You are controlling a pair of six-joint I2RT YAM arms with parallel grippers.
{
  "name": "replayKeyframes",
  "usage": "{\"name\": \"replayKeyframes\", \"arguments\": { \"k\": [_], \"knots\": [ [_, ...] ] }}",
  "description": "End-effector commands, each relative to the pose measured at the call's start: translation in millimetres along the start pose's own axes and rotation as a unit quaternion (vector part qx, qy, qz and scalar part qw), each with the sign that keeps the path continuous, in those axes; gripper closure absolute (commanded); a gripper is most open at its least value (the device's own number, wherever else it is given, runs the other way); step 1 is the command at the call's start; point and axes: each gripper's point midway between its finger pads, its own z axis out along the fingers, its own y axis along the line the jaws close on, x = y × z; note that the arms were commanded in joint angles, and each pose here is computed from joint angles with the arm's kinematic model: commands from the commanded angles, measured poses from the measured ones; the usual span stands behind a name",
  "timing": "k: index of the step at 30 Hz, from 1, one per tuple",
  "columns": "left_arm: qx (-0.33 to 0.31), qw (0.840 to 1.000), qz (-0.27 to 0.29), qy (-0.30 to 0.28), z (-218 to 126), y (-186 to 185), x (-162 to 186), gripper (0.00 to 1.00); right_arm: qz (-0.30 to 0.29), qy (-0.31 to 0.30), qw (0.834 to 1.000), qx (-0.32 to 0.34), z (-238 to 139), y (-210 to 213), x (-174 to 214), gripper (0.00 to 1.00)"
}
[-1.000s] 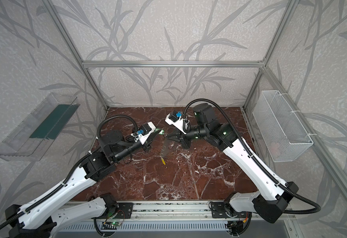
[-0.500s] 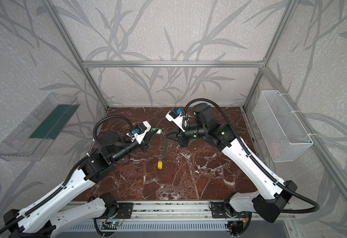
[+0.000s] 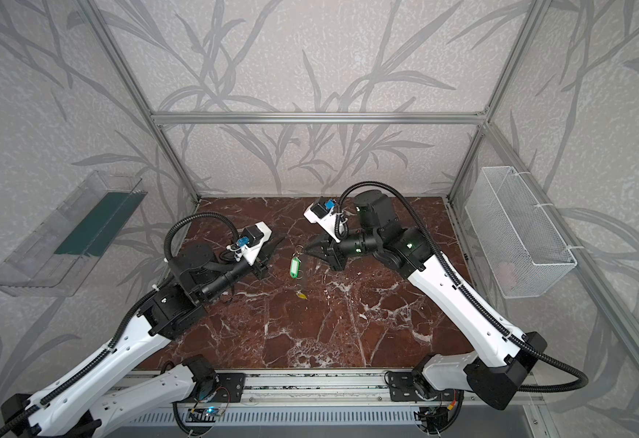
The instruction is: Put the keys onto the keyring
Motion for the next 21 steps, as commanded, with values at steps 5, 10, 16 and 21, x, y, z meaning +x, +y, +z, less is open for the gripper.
{"name": "replayKeyframes", "arguments": {
  "k": [5, 10, 16, 21],
  "knots": [
    [0.017, 1.000, 0.000, -0.007, -8.0, -4.2, -6.0, 0.76, -0.032, -0.020, 0.999, -0.012, -5.0, 8.7, -13.8, 1.00],
    [0.079, 0.996, -0.002, -0.027, -15.2, -24.5, -15.4, 0.75, -0.069, -0.023, 0.997, -0.012, -7.1, 11.1, -11.9, 1.00],
    [0.104, 0.993, -0.017, -0.051, -23.7, -30.7, -29.7, 0.73, -0.111, -0.038, 0.993, -0.018, -6.8, 11.9, -12.9, 1.00],
    [0.114, 0.991, -0.034, -0.063, -23.7, -33.3, -36.0, 0.72, -0.130, -0.049, 0.990, -0.020, -3.4, 8.7, -14.6, 1.00]
  ]
}}
